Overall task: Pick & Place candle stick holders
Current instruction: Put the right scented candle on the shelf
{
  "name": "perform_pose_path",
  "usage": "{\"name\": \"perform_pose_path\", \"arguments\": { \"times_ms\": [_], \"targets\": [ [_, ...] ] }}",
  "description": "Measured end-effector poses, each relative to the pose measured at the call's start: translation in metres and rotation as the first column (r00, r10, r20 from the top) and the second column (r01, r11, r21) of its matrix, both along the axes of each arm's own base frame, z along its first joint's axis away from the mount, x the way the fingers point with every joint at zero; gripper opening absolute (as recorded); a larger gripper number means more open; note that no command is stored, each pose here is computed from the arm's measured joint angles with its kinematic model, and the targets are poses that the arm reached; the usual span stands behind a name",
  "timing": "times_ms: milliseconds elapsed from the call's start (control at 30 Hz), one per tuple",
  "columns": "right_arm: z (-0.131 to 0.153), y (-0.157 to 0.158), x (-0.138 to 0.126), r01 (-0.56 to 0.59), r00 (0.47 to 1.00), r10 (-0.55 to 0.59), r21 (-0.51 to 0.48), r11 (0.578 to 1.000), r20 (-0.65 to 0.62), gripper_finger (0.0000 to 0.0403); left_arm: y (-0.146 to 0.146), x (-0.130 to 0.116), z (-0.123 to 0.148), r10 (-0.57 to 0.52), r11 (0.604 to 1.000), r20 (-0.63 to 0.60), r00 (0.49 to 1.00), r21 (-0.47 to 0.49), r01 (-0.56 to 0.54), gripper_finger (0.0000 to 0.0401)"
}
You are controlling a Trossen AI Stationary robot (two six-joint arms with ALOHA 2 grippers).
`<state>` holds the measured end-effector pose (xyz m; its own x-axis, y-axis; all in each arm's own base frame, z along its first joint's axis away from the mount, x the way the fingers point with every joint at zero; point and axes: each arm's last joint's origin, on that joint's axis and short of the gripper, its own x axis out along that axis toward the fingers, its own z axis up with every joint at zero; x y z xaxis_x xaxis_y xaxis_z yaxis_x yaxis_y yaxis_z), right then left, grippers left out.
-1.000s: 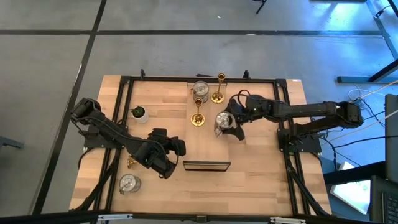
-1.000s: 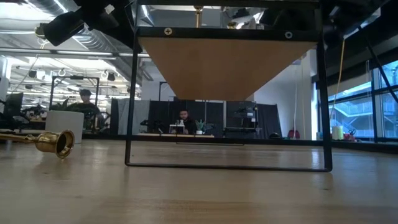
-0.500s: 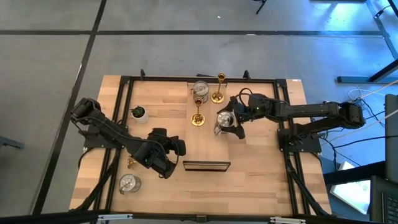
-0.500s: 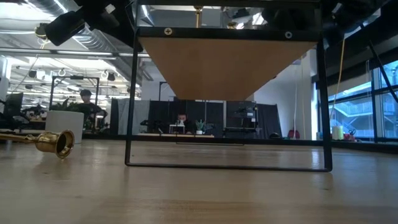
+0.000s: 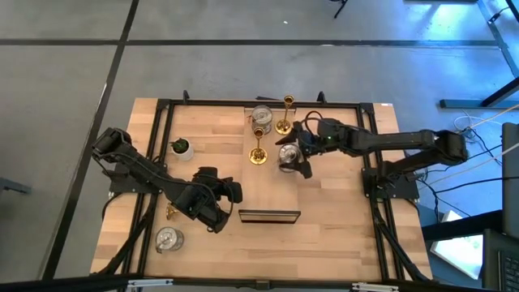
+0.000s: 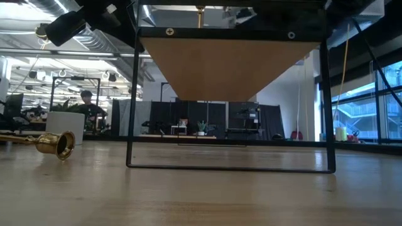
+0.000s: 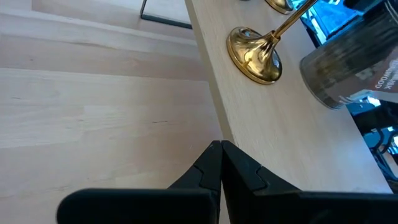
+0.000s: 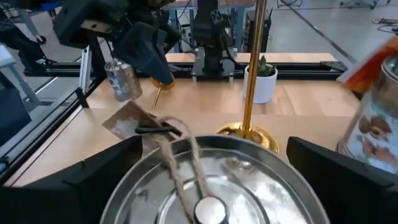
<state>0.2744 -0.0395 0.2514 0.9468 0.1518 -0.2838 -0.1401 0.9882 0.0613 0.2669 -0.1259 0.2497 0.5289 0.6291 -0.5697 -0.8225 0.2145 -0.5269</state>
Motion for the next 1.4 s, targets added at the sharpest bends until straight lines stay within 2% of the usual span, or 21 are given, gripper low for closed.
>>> {"name": "perform_pose_path", "arguments": {
  "times_ms": [300, 533, 733, 1233, 1400],
  "targets": [
    [0.010, -0.002, 0.010, -0.005, 1.000, 0.005, -0.011, 1.000, 0.024, 0.0400, -0.003, -0.001, 0.000, -0.010, 1.000, 0.004, 1.000, 0.000, 0.010, 0.0001],
    [0.005, -0.001, 0.009, -0.007, 0.999, 0.008, 0.007, 1.000, -0.037, 0.0400, -0.005, -0.002, 0.000, -0.012, 1.000, 0.009, 1.000, 0.002, 0.012, 0.0001],
    [0.011, -0.001, 0.008, -0.006, 0.999, 0.006, 0.008, 1.000, -0.035, 0.0400, -0.004, -0.002, 0.000, -0.014, 1.000, 0.010, 1.000, 0.016, 0.014, 0.0001],
    [0.057, 0.000, 0.007, -0.058, 0.970, 0.052, -0.019, 0.998, -0.238, 0.0400, -0.004, -0.002, 0.001, -0.010, 0.999, 0.022, 1.000, 0.051, 0.008, 0.0001],
    [0.082, 0.002, -0.004, -0.059, 0.928, 0.060, 0.014, 0.998, -0.367, 0.0400, -0.006, -0.003, 0.002, -0.025, 0.997, 0.017, 1.000, 0.067, 0.024, 0.0001]
  ]
}}
